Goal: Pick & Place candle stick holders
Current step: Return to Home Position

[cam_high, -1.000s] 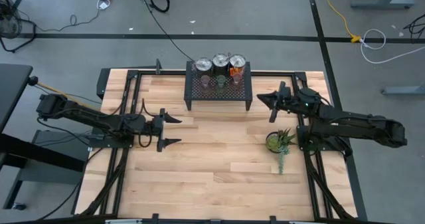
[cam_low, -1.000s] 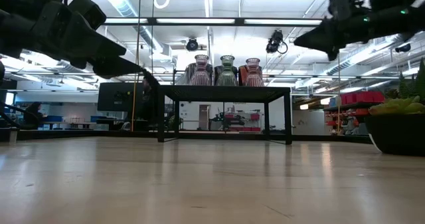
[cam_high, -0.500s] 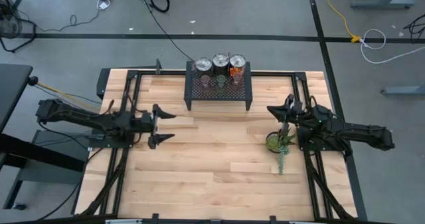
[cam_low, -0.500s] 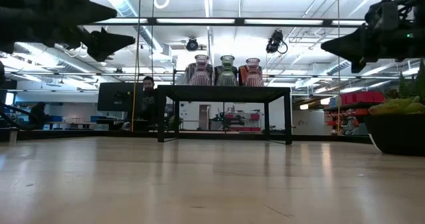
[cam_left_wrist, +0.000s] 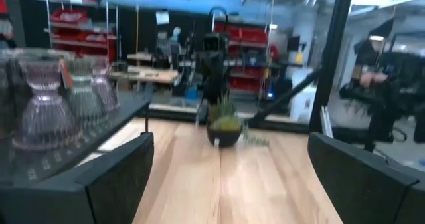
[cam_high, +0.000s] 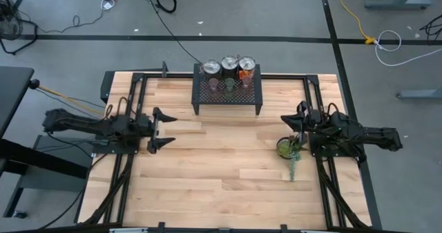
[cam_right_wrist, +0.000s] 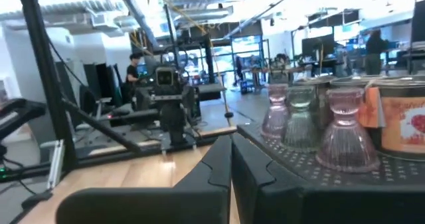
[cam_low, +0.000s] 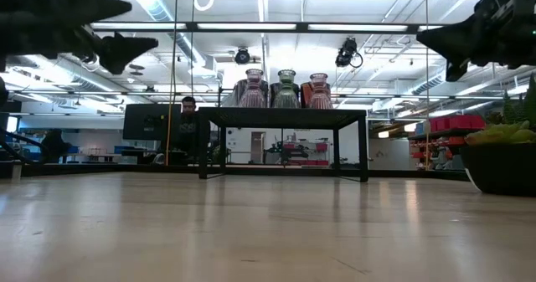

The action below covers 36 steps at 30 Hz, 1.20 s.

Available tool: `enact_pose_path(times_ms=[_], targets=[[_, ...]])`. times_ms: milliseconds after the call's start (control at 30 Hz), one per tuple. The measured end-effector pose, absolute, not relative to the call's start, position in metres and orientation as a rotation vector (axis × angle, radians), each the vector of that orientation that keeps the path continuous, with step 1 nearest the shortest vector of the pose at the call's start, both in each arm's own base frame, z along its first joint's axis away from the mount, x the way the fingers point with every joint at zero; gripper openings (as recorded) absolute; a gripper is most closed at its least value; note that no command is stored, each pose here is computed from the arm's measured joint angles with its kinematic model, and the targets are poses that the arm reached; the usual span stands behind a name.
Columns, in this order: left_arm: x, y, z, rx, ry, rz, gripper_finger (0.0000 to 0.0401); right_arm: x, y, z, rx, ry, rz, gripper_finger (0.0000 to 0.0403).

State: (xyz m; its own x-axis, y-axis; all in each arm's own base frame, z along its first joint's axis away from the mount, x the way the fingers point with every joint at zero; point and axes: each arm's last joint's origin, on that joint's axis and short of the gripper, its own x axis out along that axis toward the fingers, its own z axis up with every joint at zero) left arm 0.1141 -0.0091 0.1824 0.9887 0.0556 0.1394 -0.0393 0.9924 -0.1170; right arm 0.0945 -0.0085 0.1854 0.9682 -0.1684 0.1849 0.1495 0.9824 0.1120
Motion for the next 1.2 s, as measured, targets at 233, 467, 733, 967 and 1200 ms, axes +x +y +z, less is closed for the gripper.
enact_pose_path(times_ms=[233,467,733,967,1200], targets=[[0.102,-0.008,0.195,-0.136,-0.283,0.041,0.0399,0.095,-0.003,0.185,0.103,-0.191,-0.106,0.0008],[0.086,-0.005,0.21,-0.163,-0.478,0.034,0.0399,0.096,-0.002,0.184,0.103,-0.172,-0.096,0.0008],[0.085,-0.004,0.213,-0.162,-0.516,0.047,0.0399,0.096,-0.003,0.183,0.094,-0.162,-0.105,0.0008],[0.085,-0.001,0.213,-0.155,-0.518,0.072,0.0399,0.097,0.002,0.174,-0.137,-0.065,0.03,0.0008],[0.085,-0.001,0.213,-0.153,-0.517,0.077,0.0399,0.098,0.003,0.169,-0.045,-0.012,0.063,0.0008]])
